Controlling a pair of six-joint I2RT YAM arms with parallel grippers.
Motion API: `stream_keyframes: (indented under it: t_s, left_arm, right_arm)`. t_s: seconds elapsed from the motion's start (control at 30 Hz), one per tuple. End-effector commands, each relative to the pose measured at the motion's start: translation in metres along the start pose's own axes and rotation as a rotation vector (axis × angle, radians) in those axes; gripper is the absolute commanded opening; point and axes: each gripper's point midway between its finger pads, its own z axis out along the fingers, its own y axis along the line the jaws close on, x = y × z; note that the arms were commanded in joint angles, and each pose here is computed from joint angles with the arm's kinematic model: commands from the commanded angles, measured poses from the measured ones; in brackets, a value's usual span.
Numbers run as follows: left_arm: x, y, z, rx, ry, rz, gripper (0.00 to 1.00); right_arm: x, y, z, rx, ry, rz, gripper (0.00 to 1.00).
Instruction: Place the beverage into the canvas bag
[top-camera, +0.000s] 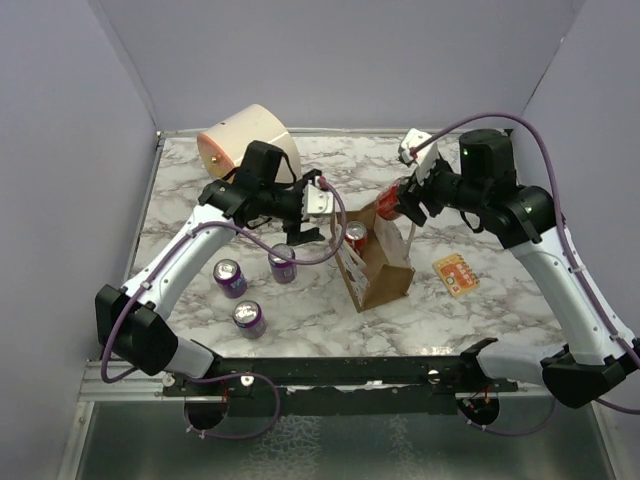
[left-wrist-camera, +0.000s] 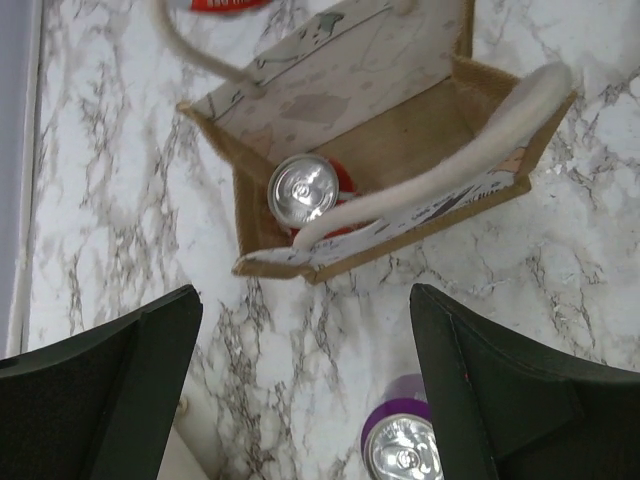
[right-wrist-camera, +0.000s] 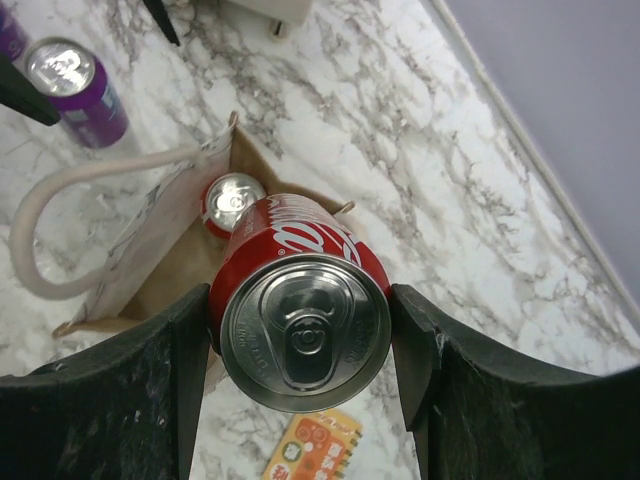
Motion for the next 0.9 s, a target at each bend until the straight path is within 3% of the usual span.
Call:
stream_keyframes:
  t_s: [0.0, 0.27, 0.47, 0.63, 0.87]
  left_arm:
    - [-0.032, -0.026, 0.017, 0.136, -0.035, 0.156, 0.88]
    - [-0.046, -0.073, 0.052, 0.301, -0.009, 0.24, 0.84]
    - [-0.039, -0.094, 0.054, 0.375, 0.002, 0.284, 0.62]
    - [-0.024, -0.107, 0.046, 0.417, 0.044, 0.319, 0.38]
    - [-0.006, -0.117, 0.037, 0.457, 0.084, 0.407, 0.17]
  right_arm:
    - [-0.001, 0.023, -0.015, -0.114, -0.076, -0.017, 0.22]
    - [0.029, 0.051, -0.001, -0.257, 0.001, -0.002, 0.22]
    - [0.046, 0.056, 0.019, -0.303, 0.065, 0.034, 0.19]
    - [0.046, 0.057, 0.03, -0.325, 0.079, 0.048, 0.17]
    - [0.05, 0.06, 0.048, -0.305, 0.129, 0.043, 0.13]
